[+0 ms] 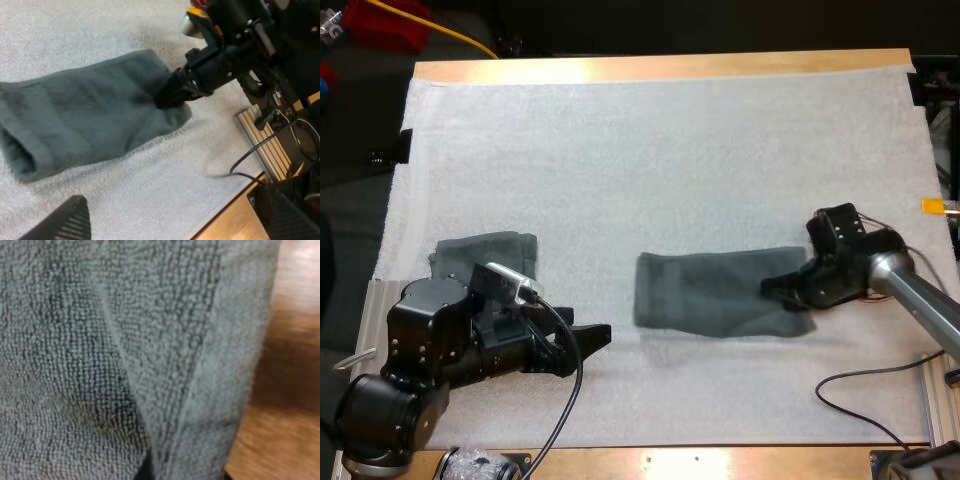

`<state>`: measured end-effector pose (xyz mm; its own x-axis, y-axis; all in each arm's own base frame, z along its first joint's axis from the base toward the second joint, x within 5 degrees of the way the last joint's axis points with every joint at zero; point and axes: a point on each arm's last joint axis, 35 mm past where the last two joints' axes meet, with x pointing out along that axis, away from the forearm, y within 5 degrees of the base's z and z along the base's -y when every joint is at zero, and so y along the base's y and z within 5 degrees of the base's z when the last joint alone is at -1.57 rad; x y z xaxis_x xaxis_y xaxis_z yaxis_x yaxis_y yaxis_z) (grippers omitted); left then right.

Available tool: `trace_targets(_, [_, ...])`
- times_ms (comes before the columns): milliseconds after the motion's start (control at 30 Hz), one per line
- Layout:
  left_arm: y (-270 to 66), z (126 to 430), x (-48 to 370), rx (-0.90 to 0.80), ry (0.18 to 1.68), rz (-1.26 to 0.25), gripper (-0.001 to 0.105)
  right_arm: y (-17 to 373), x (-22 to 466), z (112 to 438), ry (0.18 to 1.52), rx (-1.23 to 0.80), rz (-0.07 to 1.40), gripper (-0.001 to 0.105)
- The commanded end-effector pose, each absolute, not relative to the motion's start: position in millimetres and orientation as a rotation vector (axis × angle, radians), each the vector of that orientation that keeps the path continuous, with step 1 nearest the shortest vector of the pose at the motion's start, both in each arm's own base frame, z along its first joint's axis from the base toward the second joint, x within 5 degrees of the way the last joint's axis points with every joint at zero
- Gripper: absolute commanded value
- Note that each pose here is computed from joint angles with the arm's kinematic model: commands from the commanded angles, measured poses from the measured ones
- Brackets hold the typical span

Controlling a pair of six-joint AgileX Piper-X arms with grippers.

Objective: Pick towel from pile, fold and stack

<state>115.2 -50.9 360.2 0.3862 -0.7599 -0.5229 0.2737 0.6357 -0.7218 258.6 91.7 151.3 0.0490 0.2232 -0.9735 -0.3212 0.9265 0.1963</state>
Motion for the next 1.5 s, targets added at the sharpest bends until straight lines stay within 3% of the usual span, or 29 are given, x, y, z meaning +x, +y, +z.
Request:
trace_targets(0, [-51,363,114,-0.597,0.960,-0.712,0.071,87,253,153,1.485,-0.143,0.384,0.002])
trace_targets(300, [-51,363,114,-0.597,0.960,-0.712,0.071,81,243,180,1.434,-0.213,0.307,0.002])
trace_targets(567, [-51,363,114,-0.600,0.962,-0.722,0.071,87,244,200,1.397,-0.054,0.372,0.002])
trace_targets(833, [-51,363,113,-0.604,0.964,-0.734,0.071,96,247,203,1.388,0.153,0.466,0.002])
trace_targets(1100, [-51,363,113,-0.604,0.964,-0.734,0.071,123,247,204,1.349,0.212,0.541,0.002])
trace_targets(1467, [-51,363,113,-0.604,0.964,-0.734,0.071,172,252,179,1.359,0.311,0.639,0.002])
